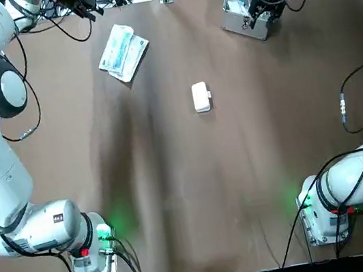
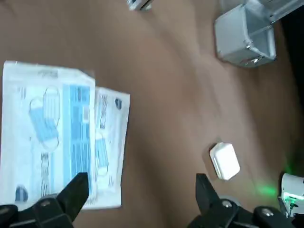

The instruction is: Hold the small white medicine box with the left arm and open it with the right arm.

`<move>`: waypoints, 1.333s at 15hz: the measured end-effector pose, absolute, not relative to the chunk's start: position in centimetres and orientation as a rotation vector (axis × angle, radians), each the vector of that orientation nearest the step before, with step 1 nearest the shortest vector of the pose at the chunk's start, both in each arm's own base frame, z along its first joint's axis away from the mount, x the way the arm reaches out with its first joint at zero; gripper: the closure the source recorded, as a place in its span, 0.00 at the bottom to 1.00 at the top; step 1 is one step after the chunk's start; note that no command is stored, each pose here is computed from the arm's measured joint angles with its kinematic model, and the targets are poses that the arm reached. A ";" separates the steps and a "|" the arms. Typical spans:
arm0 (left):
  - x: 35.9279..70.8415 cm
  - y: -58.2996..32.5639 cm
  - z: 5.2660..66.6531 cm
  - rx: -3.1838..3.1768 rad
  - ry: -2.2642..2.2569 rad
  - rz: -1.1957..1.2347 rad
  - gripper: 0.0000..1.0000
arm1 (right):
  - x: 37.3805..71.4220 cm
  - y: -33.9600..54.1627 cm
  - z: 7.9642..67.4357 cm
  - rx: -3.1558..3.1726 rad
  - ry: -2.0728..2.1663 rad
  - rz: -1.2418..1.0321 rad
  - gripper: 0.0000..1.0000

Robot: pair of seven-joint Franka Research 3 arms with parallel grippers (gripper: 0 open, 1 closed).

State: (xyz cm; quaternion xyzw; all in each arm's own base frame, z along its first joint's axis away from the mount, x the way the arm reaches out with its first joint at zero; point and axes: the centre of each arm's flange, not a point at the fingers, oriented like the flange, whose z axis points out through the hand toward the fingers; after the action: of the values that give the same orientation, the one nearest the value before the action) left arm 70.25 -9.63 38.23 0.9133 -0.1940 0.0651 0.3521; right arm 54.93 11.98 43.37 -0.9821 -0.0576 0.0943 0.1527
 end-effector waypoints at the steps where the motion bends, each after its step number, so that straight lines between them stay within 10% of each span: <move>1: 70.4 -9.5 37.9 2.336 -0.509 0.192 0.00 | 55.1 12.6 42.8 -2.804 -0.161 0.271 0.13; 7: 71.0 -11.6 34.8 2.093 -0.577 0.332 0.00 | 55.7 15.8 36.3 -2.737 -0.099 0.305 0.26; 12: 70.6 -14.7 30.6 1.827 -0.859 0.534 0.00 | 54.1 18.2 32.5 -2.658 -0.008 0.338 0.86; 14: 70.3 -15.1 29.6 1.774 -0.910 0.570 0.00 | 53.8 18.8 31.4 -2.647 0.009 0.347 0.96; 20: 67.4 -16.7 25.4 1.600 -0.969 0.483 0.00 | 52.3 23.6 24.7 -2.559 0.121 0.410 0.99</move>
State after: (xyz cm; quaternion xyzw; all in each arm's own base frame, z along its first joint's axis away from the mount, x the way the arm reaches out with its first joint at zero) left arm 67.45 -16.72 25.40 0.6814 -0.4126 0.2055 0.5685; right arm 52.28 23.55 24.71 -0.9497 0.0449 0.1520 0.2701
